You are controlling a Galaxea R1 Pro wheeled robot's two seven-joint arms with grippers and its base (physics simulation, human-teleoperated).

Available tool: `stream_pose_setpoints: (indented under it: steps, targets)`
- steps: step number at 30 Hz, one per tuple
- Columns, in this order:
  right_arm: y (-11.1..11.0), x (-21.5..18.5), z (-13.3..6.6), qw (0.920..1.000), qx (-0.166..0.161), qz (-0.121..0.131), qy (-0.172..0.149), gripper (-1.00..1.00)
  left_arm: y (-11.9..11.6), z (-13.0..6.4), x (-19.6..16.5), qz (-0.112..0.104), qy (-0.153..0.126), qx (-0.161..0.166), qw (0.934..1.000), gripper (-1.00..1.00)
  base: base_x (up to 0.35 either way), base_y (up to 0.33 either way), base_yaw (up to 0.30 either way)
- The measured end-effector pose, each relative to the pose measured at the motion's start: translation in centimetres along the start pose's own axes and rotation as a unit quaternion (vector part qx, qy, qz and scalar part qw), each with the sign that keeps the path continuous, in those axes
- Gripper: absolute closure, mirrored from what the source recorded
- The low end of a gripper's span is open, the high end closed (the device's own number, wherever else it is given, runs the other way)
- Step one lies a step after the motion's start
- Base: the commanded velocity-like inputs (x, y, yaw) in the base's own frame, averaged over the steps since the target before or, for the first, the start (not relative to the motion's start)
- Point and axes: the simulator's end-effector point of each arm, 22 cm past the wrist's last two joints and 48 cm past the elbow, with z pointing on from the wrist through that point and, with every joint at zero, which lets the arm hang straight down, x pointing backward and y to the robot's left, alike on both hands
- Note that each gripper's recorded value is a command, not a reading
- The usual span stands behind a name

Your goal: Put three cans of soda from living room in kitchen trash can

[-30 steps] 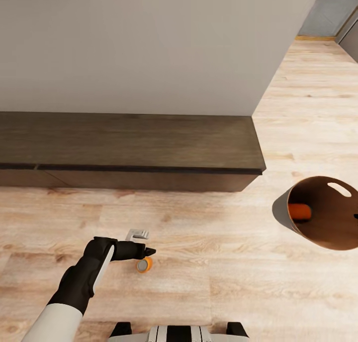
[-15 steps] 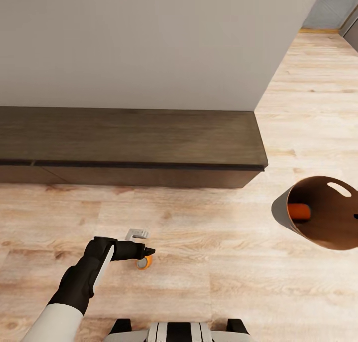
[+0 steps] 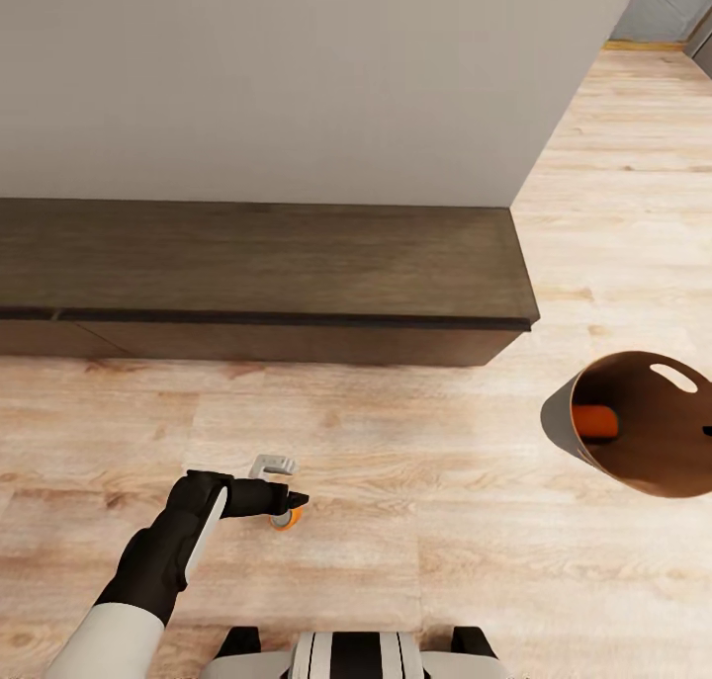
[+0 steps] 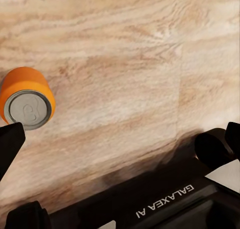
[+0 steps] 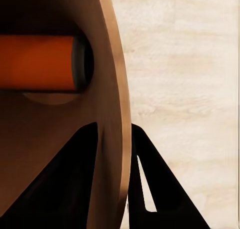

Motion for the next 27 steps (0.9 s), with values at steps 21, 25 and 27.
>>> stream_pose_setpoints:
  steps: [21,25,27]
  targets:
    - [-0.4,1.5,1.5,0.9995,0.015,-0.008,0.026,1.00,4.5,-2.2,-2.8,0.021,-0.038,-0.062,0.9971,-1.00,0.000,0.000,0.000]
    - [-0.3,1.7,1.8,0.9995,0.013,-0.007,0.029,1.00,4.8,-2.0,-2.5,0.020,-0.035,-0.066,0.9970,-1.00,0.000,0.000,0.000]
    - [-0.2,2.0,2.3,0.9994,0.014,-0.008,0.032,1.00,5.0,-1.5,-2.3,0.020,-0.034,-0.066,0.9970,-1.00,0.000,0.000,0.000]
